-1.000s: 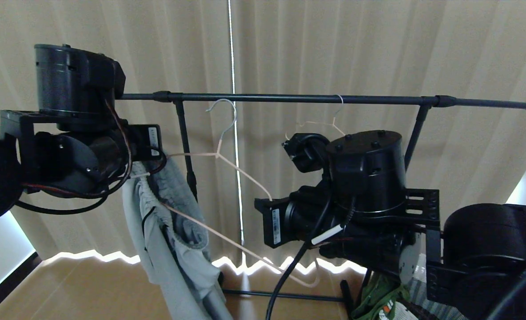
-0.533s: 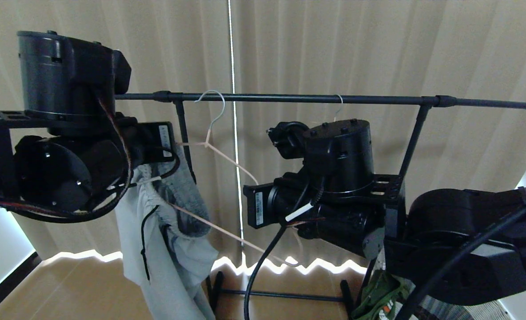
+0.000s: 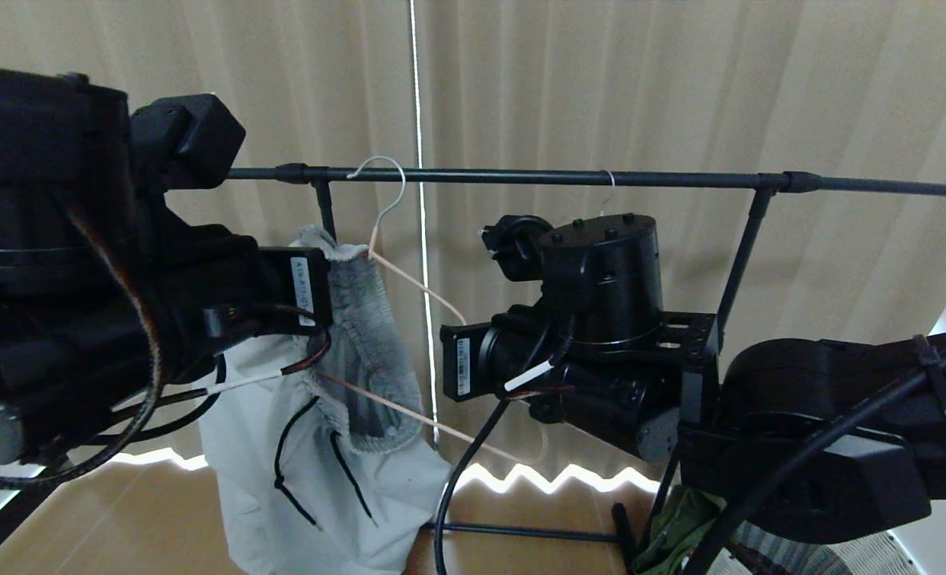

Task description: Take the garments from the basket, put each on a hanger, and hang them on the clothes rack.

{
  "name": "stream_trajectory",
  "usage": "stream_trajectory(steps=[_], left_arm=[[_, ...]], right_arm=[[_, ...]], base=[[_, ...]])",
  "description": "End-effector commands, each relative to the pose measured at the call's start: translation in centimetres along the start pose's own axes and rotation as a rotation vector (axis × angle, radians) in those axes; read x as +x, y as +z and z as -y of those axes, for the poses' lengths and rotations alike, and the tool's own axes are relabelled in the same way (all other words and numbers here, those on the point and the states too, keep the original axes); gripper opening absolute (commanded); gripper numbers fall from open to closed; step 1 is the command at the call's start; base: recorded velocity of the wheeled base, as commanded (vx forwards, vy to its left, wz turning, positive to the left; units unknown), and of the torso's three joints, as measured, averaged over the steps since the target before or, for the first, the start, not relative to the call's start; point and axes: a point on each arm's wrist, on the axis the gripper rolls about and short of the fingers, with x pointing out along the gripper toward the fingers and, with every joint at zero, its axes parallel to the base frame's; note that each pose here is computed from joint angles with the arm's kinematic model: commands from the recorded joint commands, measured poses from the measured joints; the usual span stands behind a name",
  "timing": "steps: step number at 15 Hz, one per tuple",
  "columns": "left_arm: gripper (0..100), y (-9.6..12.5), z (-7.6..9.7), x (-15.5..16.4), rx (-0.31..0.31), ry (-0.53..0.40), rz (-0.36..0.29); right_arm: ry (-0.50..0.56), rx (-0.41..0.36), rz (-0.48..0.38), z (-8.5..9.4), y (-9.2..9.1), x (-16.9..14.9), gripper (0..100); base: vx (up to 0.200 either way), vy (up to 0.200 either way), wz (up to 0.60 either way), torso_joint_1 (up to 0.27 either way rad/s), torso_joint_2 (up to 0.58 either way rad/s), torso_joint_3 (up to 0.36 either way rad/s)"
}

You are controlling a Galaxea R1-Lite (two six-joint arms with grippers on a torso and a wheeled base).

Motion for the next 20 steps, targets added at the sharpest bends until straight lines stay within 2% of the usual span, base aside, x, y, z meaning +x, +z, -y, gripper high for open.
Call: stream_trajectory(steps=[1,3,5,9,10,13,16,18,19,20], left_arm=[[0,-0.3,-1.4,-1.7,0.009,-0.015,0.012],[0,-0.8,-1.6,-1.9,0.037,-0.014,0.002],[0,-1.2,-1.7,-1.9,0.043,-0.012,-0.008],[0,-1.5,-1.8,-2.1,0.043,-0.013,-0.011],[100,-1.5,-1.9,-2.4,0.045,-0.018,-0.011],[100,-1.5,-2.0,-3.3,0.055,-0.040,0.006],[100,-2.3,-3.0,-5.4,0.061,-0.107,0.021],[100,-3.1,-4.1,-7.8,0.077,-0.179,0.054],[100,-3.1,-4.4,-8.3,0.092,-0.181,0.067],[100,-3.1,-5.3,-9.0,0.142,-0.141,0.095]], right_arm=[[0.006,-0.004,0.020,0.1,0.3,-0.7,0],[0.017,-0.026,0.054,0.2,0.4,-1.0,0],[0.038,-0.075,0.117,0.3,0.5,-1.4,0],[0.054,-0.120,0.178,0.4,0.3,-1.9,0],[0.054,-0.126,0.185,0.5,0.3,-1.9,0],[0.042,-0.127,0.204,1.0,0.7,-1.8,0],[0.015,-0.126,0.219,2.0,1.3,-2.1,0],[-0.026,-0.138,0.245,3.4,2.4,-2.5,0],[-0.041,-0.147,0.247,3.9,2.5,-2.6,0],[-0.090,-0.184,0.245,5.8,2.8,-3.3,0]], base=[[0.000,0.000,0.00,0.000,0.00,0.000],[0.000,0.000,0.00,0.000,0.00,0.000],[0.000,0.000,0.00,0.000,0.00,0.000],[0.000,0.000,0.00,0.000,0.00,0.000],[0.000,0.000,0.00,0.000,0.00,0.000],[0.000,0.000,0.00,0.000,0.00,0.000],[0.000,0.000,0.00,0.000,0.00,0.000],[0.000,0.000,0.00,0.000,0.00,0.000],[0.000,0.000,0.00,0.000,0.00,0.000],[0.000,0.000,0.00,0.000,0.00,0.000]])
